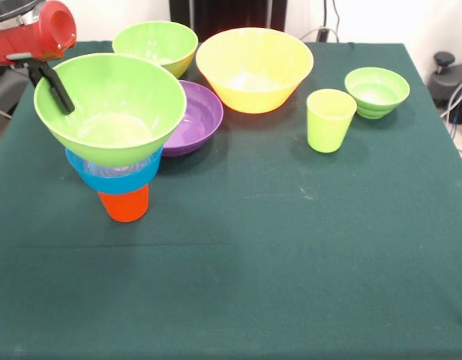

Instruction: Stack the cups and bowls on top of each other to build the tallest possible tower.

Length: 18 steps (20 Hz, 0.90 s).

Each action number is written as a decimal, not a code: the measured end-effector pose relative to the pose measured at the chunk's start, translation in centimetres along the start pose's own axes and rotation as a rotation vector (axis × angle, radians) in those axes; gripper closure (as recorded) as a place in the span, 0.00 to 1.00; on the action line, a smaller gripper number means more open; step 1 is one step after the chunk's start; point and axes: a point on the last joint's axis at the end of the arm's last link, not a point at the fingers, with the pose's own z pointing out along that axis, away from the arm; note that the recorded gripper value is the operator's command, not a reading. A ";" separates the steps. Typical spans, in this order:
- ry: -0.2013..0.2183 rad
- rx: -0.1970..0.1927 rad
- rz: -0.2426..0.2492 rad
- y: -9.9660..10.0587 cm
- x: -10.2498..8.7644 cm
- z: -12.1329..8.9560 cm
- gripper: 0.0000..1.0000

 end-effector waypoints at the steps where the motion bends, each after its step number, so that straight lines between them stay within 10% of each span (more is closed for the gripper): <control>1: 0.000 0.000 0.000 0.0 0.0 0.0 1.00; 18: 0.016 -0.014 0.012 -0.6 0.3 1.8 1.00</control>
